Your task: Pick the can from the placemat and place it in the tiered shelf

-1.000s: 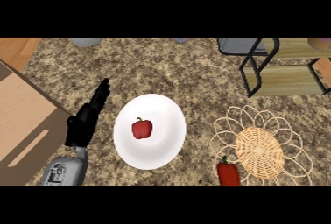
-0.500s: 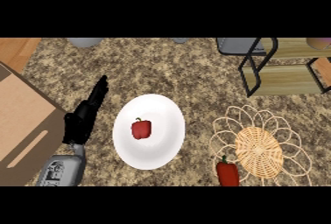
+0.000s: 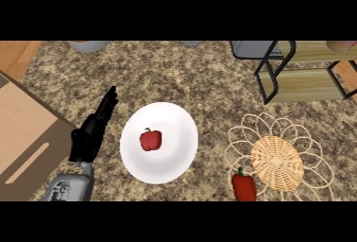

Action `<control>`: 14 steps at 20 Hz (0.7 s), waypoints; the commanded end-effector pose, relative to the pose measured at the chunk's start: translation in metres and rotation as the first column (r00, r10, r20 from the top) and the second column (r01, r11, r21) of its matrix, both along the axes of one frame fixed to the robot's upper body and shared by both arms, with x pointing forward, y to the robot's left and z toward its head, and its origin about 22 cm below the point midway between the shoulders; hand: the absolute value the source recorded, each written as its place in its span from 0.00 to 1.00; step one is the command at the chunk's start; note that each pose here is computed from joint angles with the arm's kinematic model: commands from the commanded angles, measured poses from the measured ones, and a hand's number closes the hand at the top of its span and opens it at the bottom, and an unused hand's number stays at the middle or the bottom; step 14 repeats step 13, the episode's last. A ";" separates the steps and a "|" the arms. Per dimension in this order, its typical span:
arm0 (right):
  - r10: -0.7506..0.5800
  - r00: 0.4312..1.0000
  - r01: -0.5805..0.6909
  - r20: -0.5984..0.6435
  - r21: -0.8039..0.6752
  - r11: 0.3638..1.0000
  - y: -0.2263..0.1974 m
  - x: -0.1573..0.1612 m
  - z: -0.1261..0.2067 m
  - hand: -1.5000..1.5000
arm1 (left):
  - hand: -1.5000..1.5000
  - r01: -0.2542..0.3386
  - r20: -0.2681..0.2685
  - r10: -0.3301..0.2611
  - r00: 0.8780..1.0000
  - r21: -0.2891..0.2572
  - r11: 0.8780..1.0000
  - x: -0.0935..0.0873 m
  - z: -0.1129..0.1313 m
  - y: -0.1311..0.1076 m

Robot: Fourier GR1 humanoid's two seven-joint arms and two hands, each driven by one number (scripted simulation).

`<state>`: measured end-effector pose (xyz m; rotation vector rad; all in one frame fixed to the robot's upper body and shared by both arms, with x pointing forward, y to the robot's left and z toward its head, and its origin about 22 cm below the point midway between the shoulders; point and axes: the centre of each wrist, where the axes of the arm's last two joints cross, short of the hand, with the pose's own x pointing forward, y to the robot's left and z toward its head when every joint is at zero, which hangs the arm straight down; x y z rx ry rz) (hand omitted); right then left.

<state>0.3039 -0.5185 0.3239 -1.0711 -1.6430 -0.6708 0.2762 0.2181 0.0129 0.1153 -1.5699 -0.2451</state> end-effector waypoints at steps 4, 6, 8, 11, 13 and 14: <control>-0.013 0.986 0.023 -0.169 0.058 0.998 -0.062 -0.083 0.006 0.00 | 0.50 -0.029 -0.002 0.029 1.000 0.010 1.000 -0.003 0.006 0.009; -0.006 0.978 0.011 -0.209 0.023 1.000 -0.079 -0.105 -0.004 0.00 | 0.50 -0.011 -0.006 0.011 1.000 -0.002 1.000 -0.004 0.001 0.007; -0.001 0.980 0.001 -0.198 0.002 1.000 -0.091 -0.126 0.004 0.00 | 0.50 -0.015 -0.003 0.015 1.000 0.005 1.000 0.010 0.008 0.004; 0.052 0.978 -0.048 -0.203 0.028 0.998 -0.117 -0.172 -0.007 0.00 | 0.50 -0.017 0.013 0.017 1.000 0.009 1.000 -0.005 0.011 0.018; 0.058 0.971 -0.053 -0.232 0.029 0.998 -0.128 -0.185 -0.019 0.00 | 0.50 -0.009 0.005 0.009 1.000 0.001 1.000 0.007 0.000 0.016; 0.058 0.971 -0.053 -0.232 0.029 0.998 -0.128 -0.185 -0.019 0.00 | 0.50 -0.009 0.005 0.009 1.000 0.001 1.000 0.007 0.000 0.016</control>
